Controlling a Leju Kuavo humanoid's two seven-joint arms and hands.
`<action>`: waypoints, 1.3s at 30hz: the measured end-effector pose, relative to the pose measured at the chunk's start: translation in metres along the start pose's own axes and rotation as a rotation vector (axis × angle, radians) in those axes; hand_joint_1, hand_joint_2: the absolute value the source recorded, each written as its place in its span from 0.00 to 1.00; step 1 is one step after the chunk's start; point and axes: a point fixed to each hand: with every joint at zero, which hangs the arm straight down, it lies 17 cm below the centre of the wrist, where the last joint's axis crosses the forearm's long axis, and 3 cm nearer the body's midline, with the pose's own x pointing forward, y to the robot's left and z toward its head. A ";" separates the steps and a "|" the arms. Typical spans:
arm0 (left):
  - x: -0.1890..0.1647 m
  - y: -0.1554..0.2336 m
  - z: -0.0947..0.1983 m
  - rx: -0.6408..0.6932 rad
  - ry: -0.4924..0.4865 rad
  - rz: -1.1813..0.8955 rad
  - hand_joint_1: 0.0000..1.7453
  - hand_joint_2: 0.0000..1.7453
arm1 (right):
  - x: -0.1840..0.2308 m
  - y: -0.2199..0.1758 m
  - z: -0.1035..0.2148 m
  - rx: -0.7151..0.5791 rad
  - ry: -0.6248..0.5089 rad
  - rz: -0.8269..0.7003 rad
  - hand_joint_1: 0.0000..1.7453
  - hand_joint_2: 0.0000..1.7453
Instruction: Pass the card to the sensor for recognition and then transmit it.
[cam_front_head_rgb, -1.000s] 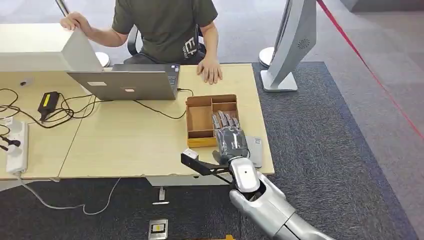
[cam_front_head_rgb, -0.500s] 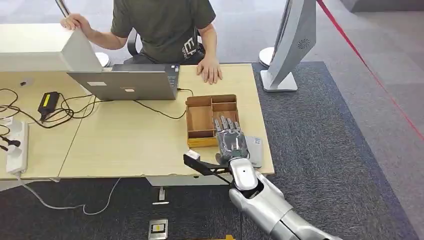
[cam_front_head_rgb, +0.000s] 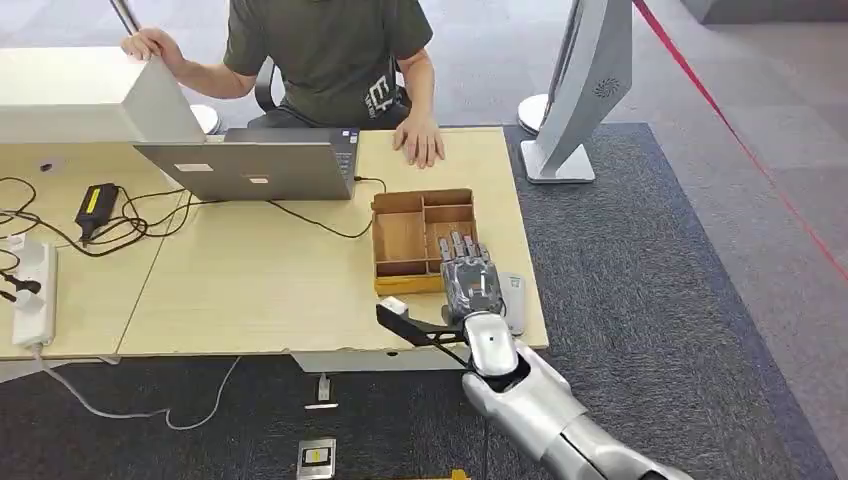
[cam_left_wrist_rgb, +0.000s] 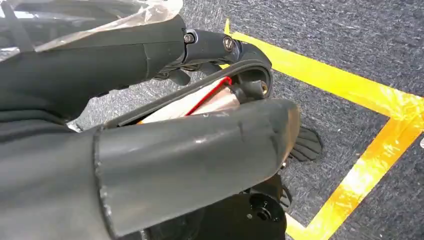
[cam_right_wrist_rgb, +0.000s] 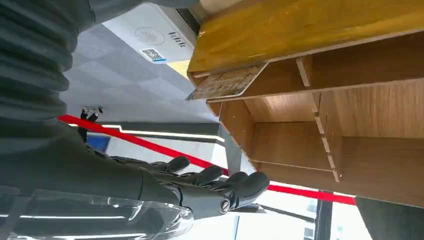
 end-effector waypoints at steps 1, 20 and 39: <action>0.000 0.000 0.000 0.000 0.000 0.000 0.00 0.00 | -0.001 0.001 0.000 0.002 0.002 0.002 0.00 1.00; 0.001 0.001 0.000 -0.005 -0.001 -0.003 0.00 0.00 | -0.010 0.014 0.000 0.044 0.015 0.041 0.00 1.00; -0.001 0.001 0.000 -0.003 0.007 -0.001 0.00 0.00 | -0.009 0.017 0.001 0.058 0.012 0.053 0.21 1.00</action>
